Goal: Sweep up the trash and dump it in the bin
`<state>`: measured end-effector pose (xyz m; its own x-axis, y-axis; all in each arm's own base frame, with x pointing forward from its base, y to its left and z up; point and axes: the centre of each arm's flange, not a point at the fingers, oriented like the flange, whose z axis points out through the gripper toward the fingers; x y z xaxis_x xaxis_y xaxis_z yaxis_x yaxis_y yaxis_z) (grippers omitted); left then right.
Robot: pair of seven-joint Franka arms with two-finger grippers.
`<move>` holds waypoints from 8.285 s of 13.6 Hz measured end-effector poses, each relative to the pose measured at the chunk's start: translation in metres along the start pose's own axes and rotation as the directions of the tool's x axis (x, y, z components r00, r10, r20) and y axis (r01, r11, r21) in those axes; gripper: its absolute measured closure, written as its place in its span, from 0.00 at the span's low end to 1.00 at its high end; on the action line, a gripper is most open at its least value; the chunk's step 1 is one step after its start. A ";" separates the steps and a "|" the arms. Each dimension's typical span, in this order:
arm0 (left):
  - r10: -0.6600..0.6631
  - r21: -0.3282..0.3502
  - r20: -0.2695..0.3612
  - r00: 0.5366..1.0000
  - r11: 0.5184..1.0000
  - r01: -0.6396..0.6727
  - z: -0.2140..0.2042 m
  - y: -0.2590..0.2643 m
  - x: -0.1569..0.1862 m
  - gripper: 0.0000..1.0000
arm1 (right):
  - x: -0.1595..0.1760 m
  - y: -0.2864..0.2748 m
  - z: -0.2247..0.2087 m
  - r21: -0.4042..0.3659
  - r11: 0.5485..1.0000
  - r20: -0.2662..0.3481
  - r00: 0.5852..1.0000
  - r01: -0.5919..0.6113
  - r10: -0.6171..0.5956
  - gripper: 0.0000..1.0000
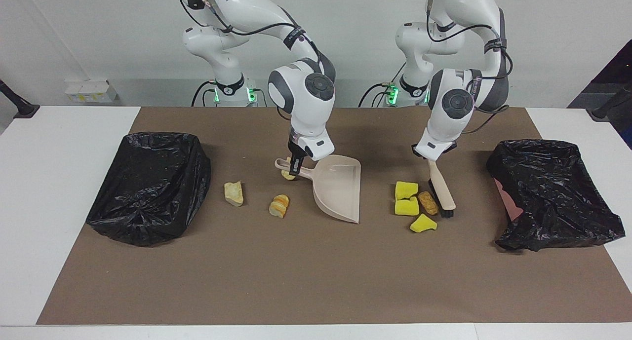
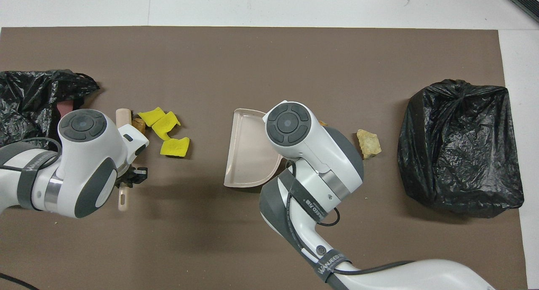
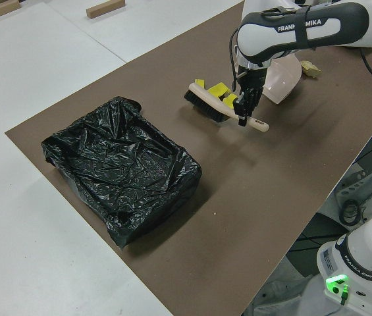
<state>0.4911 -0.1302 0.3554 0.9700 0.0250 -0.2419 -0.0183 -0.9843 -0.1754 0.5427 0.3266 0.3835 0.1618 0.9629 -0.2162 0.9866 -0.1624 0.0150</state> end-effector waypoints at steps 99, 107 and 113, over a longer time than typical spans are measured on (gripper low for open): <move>0.082 -0.204 0.015 0.997 0.976 -0.077 0.025 0.211 -0.197 0.00 | -0.572 0.110 -0.079 -0.134 0.990 -0.042 0.998 0.038 -0.044 0.69; 0.078 -0.216 -0.195 0.978 0.969 -0.120 -0.084 0.175 -0.111 0.00 | -0.556 0.119 -0.063 -0.099 0.994 0.230 0.973 0.055 -0.031 0.69; 0.154 -0.223 -0.265 0.952 0.951 -0.216 -0.194 0.066 -0.062 0.00 | -0.528 0.108 -0.041 -0.076 0.997 0.465 0.883 -0.034 0.065 0.69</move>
<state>0.4770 -0.2304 0.5438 0.9848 -0.1738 -0.0048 -0.1725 -0.9801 0.0983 0.5643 -0.1904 0.5389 0.1977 0.7393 -0.6436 0.9793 -0.1781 0.0963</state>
